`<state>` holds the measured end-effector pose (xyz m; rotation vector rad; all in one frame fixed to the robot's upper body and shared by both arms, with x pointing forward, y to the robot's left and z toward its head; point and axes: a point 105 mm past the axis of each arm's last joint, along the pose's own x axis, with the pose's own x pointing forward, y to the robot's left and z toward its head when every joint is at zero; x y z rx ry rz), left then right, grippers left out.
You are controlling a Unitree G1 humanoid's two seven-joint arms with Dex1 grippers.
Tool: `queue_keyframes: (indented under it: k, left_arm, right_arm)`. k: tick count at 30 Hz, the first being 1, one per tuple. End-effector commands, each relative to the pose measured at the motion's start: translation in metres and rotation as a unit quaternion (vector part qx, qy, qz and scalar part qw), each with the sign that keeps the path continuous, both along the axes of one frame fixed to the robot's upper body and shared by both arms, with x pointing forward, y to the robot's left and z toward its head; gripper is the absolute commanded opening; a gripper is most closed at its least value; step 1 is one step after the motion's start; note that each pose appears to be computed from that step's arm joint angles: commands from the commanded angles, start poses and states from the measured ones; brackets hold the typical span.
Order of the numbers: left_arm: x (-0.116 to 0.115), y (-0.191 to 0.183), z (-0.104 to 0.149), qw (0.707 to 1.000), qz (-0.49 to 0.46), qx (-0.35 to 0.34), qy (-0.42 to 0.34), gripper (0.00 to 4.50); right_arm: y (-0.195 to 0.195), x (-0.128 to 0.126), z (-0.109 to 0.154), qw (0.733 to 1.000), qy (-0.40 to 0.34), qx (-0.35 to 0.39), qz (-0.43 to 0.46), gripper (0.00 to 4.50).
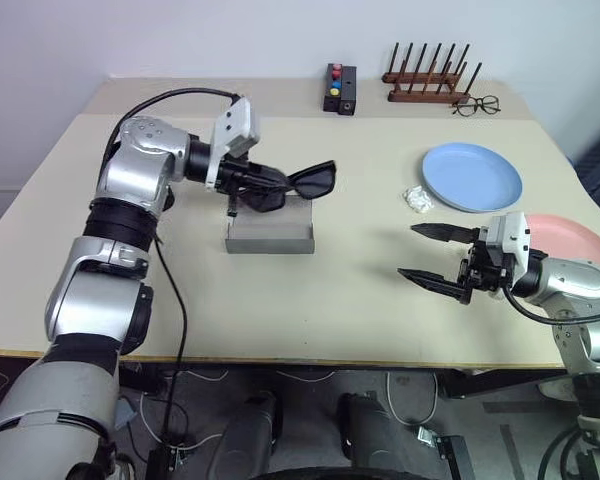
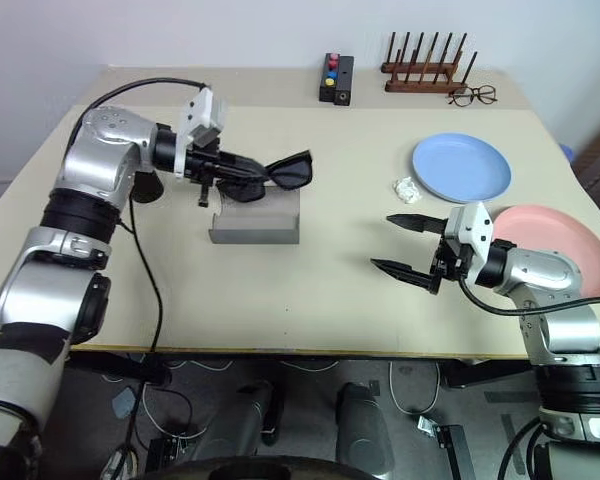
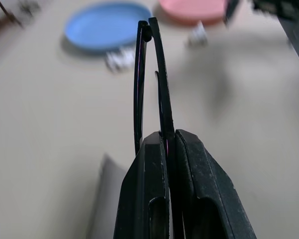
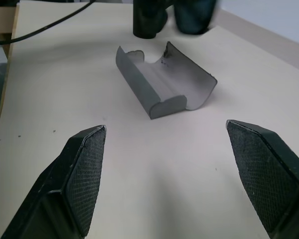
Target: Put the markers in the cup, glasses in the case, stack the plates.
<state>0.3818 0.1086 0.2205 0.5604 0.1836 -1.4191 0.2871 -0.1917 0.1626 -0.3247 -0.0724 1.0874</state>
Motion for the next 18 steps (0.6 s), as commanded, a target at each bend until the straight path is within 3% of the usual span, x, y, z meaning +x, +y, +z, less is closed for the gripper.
queue_keyframes:
  k: [1, 8, 18]
  left_arm:
    - [-0.003, 0.005, -0.001, 0.999, -0.023, 0.038, -0.006, 0.03]
    - [0.005, 0.003, -0.028, 0.998, -0.014, 0.056, 0.003, 0.03]
    - [0.011, 0.005, -0.04, 0.998, 0.002, 0.061, 0.002, 0.03]
  right_arm:
    - [0.006, 0.0, 0.008, 1.0, -0.019, 0.007, 0.011, 3.94]
    - [0.01, 0.006, 0.007, 0.999, -0.01, 0.051, -0.002, 3.94]
    - [0.016, 0.009, 0.021, 0.992, -0.022, 0.126, -0.018, 3.94]
